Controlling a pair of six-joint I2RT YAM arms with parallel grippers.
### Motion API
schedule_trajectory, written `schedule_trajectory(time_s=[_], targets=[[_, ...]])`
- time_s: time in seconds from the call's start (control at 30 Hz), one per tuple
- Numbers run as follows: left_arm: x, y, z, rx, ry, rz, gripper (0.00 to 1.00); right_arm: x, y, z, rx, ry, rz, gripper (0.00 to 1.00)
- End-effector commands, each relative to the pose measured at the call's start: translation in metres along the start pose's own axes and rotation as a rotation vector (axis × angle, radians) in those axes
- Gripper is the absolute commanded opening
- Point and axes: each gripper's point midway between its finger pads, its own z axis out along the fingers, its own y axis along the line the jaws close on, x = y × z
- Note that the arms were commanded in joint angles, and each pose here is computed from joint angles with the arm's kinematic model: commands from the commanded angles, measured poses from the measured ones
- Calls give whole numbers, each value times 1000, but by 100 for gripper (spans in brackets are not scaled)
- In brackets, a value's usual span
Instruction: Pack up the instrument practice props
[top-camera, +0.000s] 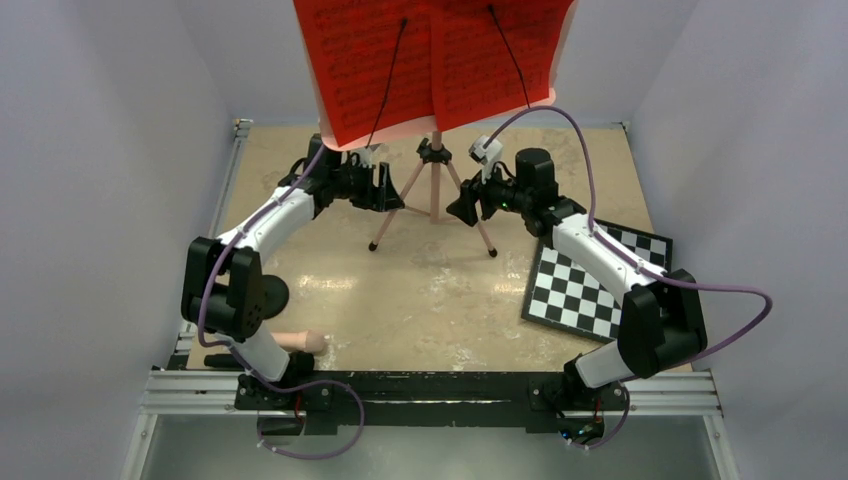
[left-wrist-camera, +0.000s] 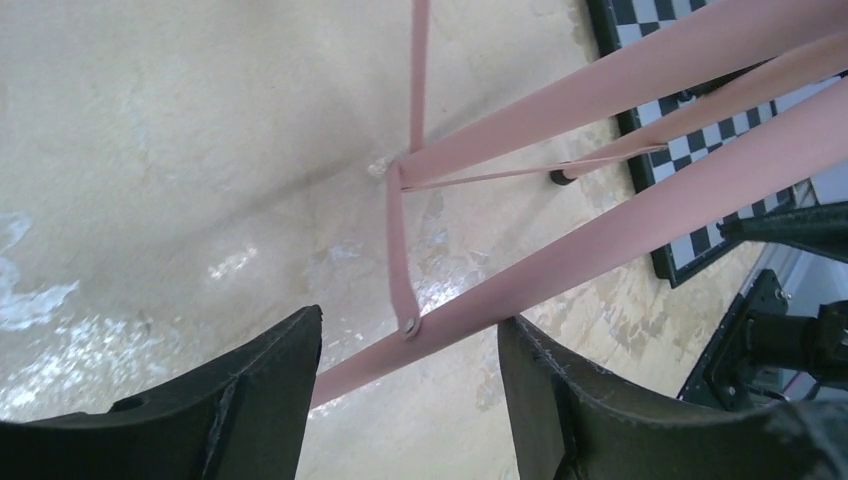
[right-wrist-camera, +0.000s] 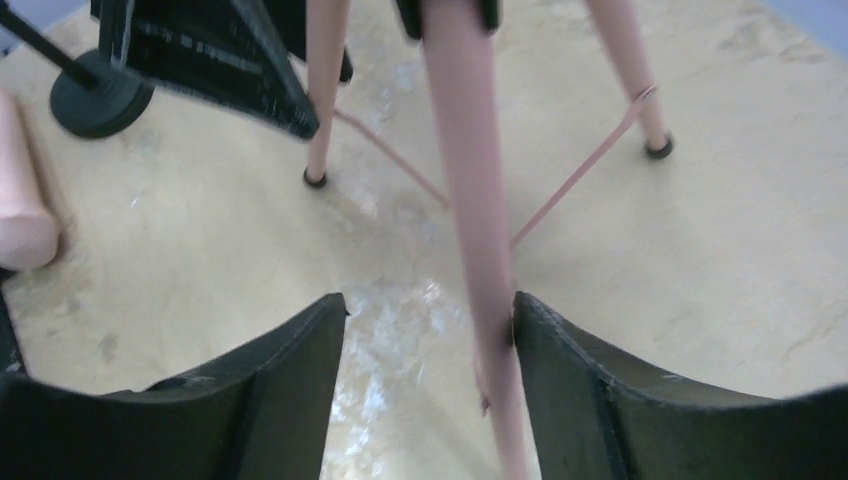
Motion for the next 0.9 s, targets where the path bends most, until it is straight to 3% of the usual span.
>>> schedule_trajectory(time_s=[0.0,0.07,0.13,0.17,0.4,0.6,0.73,0.87], targets=[[-17,28,-28,-165,-77,11,70,16,19,-10,-81,108,89,72],[-19,30,-38,-183,-90,6,71,12,18,-16,-90,113,94,80],[-22,36,-50,-207,-114,-21,73,9,16,-24,-83,109,91,97],[-22,39,-55,-214,-123,-28,74,8,15,-29,-79,110,88,99],[-23,23,-96,-223,-115,66,75,28,32,-77,-80,164,-37,99],[-4,29,-138,-311,-88,60,75,51,36,-117,-24,213,-3,99],[-7,29,-177,-379,-123,62,75,35,53,-141,-30,146,-31,99],[-25,12,-226,-433,-177,221,75,-22,79,-173,-50,-1,-163,99]])
